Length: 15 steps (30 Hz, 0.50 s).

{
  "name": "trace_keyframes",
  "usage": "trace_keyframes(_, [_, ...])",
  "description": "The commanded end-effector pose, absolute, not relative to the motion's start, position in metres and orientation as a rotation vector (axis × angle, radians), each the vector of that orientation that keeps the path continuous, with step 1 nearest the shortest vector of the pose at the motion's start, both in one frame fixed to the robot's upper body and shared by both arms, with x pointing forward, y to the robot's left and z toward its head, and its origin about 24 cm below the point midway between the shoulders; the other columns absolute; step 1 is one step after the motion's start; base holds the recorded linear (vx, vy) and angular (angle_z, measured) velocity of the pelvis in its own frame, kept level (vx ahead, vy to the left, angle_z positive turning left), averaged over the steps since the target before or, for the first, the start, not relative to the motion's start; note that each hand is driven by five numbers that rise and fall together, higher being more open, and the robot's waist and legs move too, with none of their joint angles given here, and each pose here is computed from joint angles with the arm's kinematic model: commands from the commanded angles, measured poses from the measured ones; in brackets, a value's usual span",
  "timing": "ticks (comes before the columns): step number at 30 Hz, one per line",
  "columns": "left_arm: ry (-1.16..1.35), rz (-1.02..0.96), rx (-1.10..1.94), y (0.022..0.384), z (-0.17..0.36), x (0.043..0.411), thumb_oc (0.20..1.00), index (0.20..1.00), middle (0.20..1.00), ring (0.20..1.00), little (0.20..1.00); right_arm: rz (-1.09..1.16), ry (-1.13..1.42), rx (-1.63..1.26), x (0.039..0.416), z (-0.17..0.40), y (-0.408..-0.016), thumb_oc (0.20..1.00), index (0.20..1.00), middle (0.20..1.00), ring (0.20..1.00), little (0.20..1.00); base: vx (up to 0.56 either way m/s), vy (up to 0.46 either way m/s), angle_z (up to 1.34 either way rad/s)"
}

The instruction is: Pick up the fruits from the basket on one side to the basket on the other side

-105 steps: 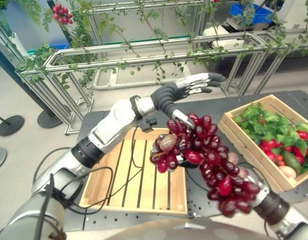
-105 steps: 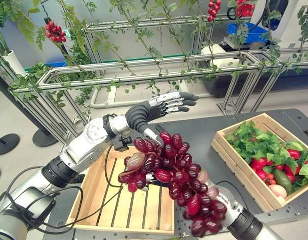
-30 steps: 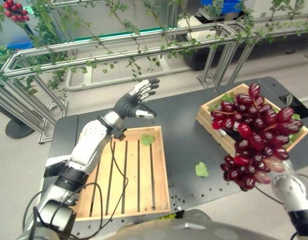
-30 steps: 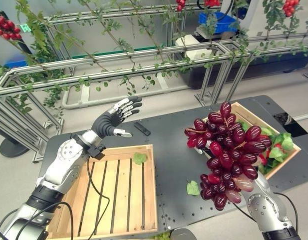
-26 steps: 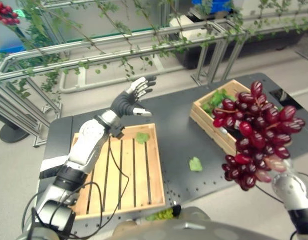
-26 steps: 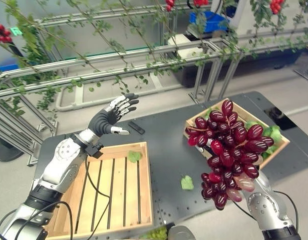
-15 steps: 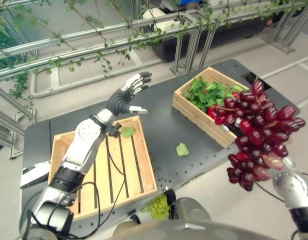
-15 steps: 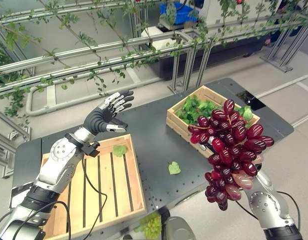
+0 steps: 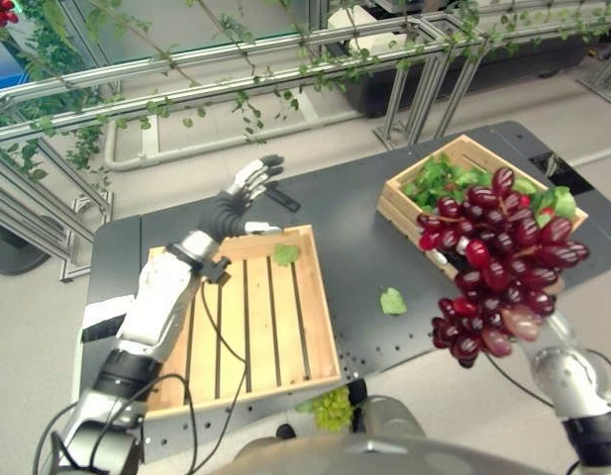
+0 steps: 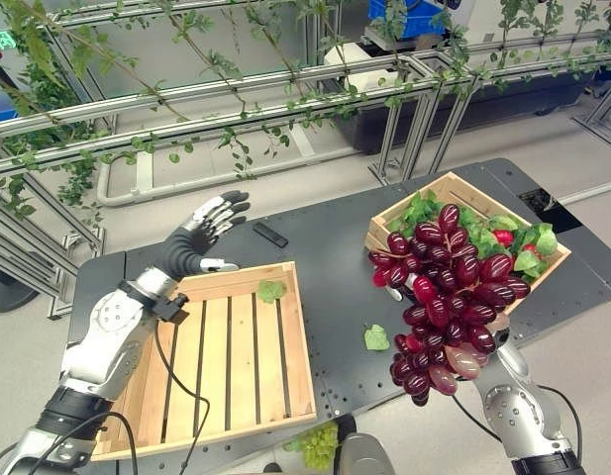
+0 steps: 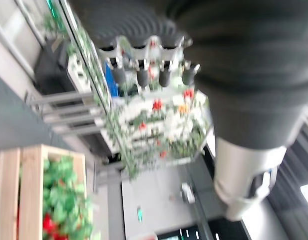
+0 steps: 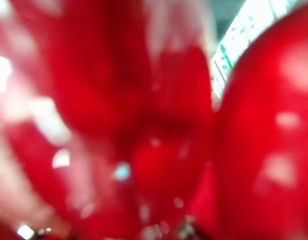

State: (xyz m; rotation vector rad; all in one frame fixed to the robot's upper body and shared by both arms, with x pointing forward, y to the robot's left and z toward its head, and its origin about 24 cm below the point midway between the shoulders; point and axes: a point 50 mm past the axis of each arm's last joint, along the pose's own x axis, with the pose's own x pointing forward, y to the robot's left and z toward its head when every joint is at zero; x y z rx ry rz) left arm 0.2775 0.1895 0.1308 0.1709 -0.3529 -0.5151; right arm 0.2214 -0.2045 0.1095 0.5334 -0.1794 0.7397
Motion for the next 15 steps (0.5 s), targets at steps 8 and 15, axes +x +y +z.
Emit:
trace_keyframes(8, [-0.448, -0.48, 0.257, 0.204, 0.154, 0.265, 1.0, 1.0, 1.0, 1.0, 1.0, 0.782, -0.317, 0.562, 0.233, 0.126, -0.189, 0.2, 0.2, 0.2, 0.2, 0.2, -0.25, -0.022, 0.05])
trace_keyframes(15, [-0.424, -0.406, 0.251, 0.226, 0.149, 0.251, 1.0, 1.0, 1.0, 1.0, 1.0, 0.805, -0.302, 0.59, 0.237, 0.125, -0.184, 0.2, 0.2, 0.2, 0.2, 0.2, -0.28, -0.23, -0.27])
